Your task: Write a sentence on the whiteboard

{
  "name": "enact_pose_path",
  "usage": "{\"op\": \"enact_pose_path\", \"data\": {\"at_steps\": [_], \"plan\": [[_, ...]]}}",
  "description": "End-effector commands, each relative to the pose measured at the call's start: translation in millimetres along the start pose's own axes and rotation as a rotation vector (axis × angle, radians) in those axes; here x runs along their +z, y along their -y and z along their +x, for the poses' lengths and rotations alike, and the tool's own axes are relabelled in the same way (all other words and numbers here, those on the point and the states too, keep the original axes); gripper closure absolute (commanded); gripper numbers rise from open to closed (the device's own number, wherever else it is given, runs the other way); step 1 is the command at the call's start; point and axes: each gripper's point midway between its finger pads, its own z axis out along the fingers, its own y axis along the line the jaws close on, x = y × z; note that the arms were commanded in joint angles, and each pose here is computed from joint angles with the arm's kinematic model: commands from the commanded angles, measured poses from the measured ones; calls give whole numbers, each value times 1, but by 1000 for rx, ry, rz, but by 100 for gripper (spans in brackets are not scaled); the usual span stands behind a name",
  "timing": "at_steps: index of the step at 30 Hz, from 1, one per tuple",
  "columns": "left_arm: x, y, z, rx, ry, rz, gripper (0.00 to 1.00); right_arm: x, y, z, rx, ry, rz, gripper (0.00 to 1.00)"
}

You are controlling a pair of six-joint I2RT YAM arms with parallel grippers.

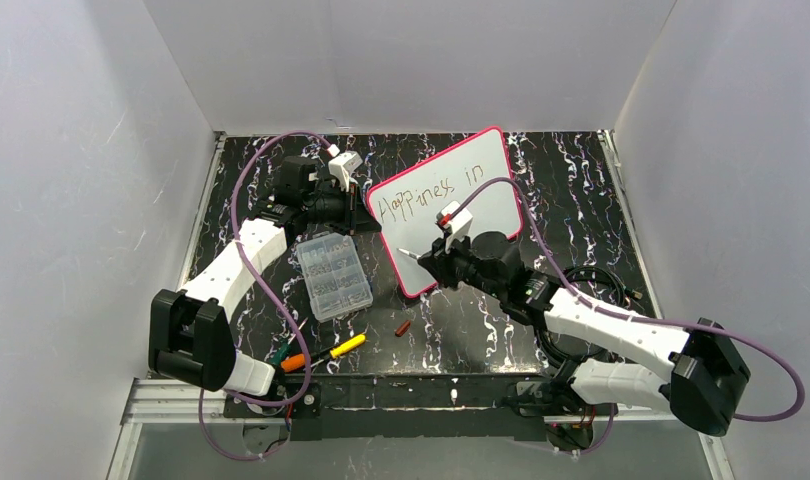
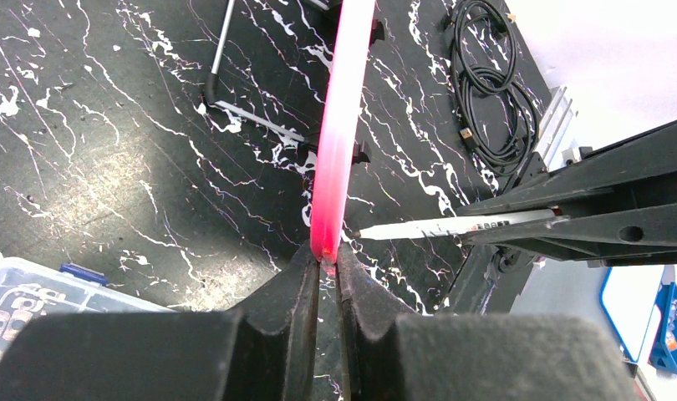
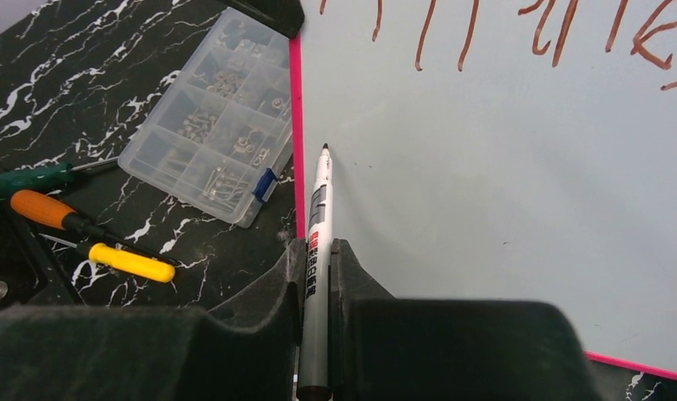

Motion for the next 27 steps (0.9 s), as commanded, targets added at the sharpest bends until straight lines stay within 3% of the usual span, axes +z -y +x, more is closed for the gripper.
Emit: {"op": "enact_pose_path", "data": {"at_steps": [1, 19, 27], "plan": [[-12, 19, -10, 57, 37, 38, 100, 5, 3, -21, -14, 70, 35, 99], [-11, 19, -10, 57, 35, 43, 100, 2, 31, -12, 13, 52, 201, 99], [-11, 19, -10, 55, 35, 44, 100, 0, 20, -16, 5, 68, 136, 99]]}}
